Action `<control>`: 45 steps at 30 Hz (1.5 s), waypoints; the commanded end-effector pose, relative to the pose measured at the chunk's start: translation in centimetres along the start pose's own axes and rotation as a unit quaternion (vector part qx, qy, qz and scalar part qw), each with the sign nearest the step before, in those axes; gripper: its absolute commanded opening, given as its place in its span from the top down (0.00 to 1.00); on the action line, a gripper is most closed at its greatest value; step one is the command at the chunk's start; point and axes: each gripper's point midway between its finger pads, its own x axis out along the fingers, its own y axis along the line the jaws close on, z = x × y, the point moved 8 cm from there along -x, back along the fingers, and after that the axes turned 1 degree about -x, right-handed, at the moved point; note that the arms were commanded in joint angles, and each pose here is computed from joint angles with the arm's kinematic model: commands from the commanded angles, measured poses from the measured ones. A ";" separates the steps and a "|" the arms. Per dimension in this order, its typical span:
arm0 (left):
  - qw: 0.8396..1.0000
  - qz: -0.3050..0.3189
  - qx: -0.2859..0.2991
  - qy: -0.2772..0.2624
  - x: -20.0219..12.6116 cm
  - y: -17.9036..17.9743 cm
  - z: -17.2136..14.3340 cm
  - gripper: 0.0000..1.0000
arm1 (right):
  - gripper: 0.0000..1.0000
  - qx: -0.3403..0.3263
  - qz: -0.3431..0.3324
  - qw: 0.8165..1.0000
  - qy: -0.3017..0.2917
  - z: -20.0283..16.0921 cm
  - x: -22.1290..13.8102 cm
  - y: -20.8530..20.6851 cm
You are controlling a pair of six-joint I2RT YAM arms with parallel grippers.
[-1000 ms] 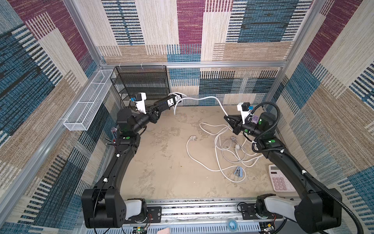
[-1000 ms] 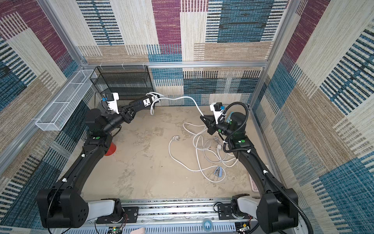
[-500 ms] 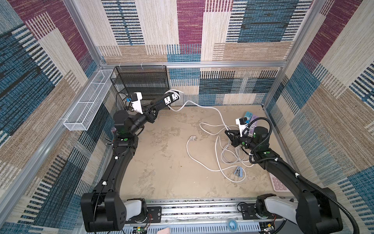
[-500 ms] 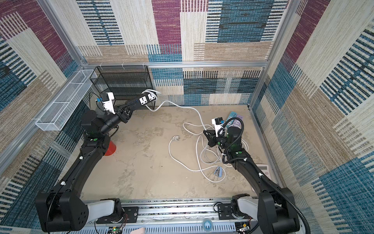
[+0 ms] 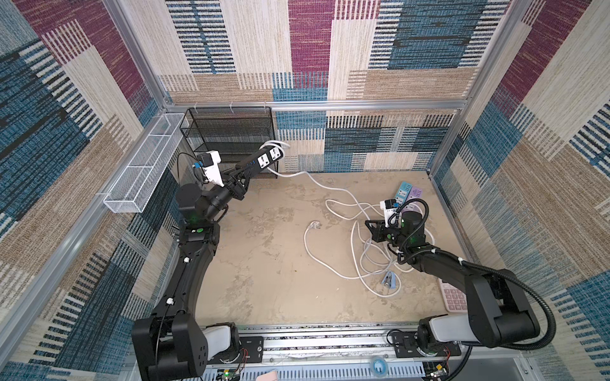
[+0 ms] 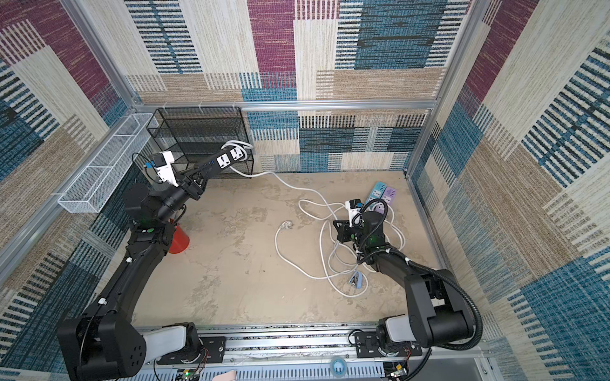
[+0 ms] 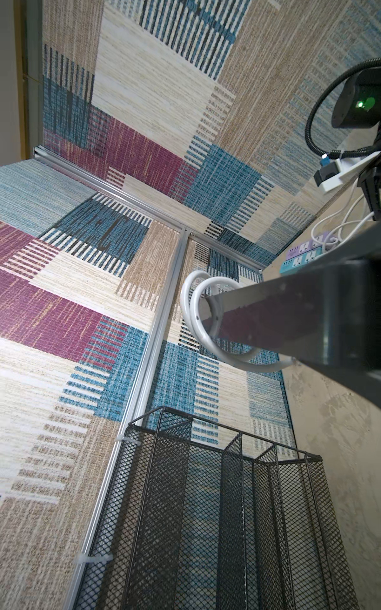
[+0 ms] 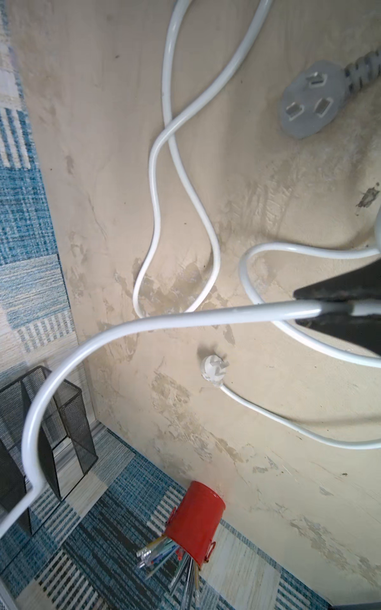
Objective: Unwrap the cord wrapped around the power strip
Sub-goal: Unwrap the power cord from the power strip.
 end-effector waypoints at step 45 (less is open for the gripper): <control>0.989 -0.146 -0.015 0.006 2.7 -4.0 1.3 1.00 | 0.02 -0.199 0.225 0.938 -0.172 11.2 -4.9 9.0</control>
